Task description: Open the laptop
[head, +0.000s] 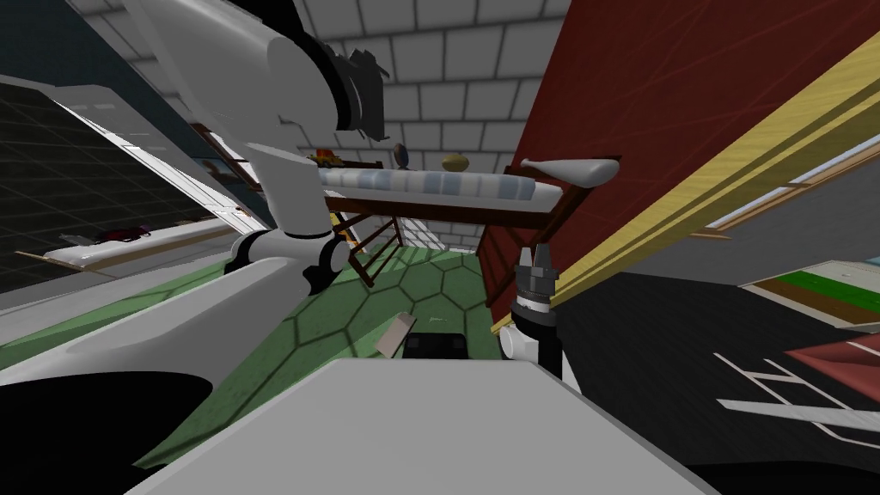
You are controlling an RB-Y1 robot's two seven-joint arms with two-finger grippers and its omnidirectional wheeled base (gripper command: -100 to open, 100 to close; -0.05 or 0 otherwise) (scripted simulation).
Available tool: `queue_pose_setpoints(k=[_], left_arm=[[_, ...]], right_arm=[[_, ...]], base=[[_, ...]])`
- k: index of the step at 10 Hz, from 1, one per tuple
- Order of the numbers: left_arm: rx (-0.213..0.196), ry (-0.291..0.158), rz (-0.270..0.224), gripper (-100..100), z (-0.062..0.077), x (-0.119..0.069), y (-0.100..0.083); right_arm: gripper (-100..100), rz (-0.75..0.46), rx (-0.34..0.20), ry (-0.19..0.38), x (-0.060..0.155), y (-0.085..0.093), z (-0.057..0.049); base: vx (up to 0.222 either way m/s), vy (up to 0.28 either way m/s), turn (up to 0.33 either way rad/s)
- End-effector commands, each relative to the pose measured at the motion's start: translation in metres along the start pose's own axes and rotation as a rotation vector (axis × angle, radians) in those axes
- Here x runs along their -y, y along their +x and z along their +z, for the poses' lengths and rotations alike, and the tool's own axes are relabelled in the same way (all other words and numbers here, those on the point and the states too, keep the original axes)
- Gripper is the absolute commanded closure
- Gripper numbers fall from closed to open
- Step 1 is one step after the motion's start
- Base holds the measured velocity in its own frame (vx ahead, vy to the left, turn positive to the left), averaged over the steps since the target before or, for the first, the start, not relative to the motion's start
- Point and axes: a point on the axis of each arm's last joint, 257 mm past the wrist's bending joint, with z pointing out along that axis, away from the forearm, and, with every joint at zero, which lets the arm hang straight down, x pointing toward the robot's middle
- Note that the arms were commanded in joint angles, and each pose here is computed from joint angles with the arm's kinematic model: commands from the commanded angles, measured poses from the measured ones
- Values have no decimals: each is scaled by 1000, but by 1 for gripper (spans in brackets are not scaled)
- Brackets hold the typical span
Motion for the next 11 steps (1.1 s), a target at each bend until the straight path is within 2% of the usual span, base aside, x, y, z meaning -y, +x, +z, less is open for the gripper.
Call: queue_pose_setpoints(k=[1, 2, 3, 4, 5, 6, 7, 8, 10, 11], left_arm=[[10, -25, 18, -100, -7, 18, -12], [9, -41, 19, -100, -9, 17, -12], [16, -42, 30, -100, -14, 31, -18], [14, -59, 30, -100, -14, 27, -18], [21, -65, 40, -100, -20, 38, -24], [20, -75, 39, -100, -20, 36, -24], [24, -88, 48, -100, -25, 44, -29], [24, -90, 48, -100, -25, 44, -29], [31, -110, 63, -100, -36, 58, -37], [30, -116, 63, -100, -36, 56, -37]], right_arm=[[0, 0, 0, 0, 0, 0, 0], [0, 0, 0, 0, 0, 0, 0], [0, 0, 0, 0, 0, 0, 0], [0, 0, 0, 0, 0, 0, 0], [0, 0, 0, 0, 0, 0, 0], [0, 0, 0, 0, 0, 0, 0], [0, 0, 0, 0, 0, 0, 0], [0, 0, 0, 0, 0, 0, 0], [0, 0, 0, 0, 0, 0, 0], [0, 0, 0, 0, 0, 0, 0]], base=[[9, 66, 20], [9, 56, 7], [0, 66, 23], [-3, 52, 4], [-3, 44, -12], [2, 39, 10], [9, 53, 23], [7, 51, 14], [0, 68, 18], [4, 55, 17]])
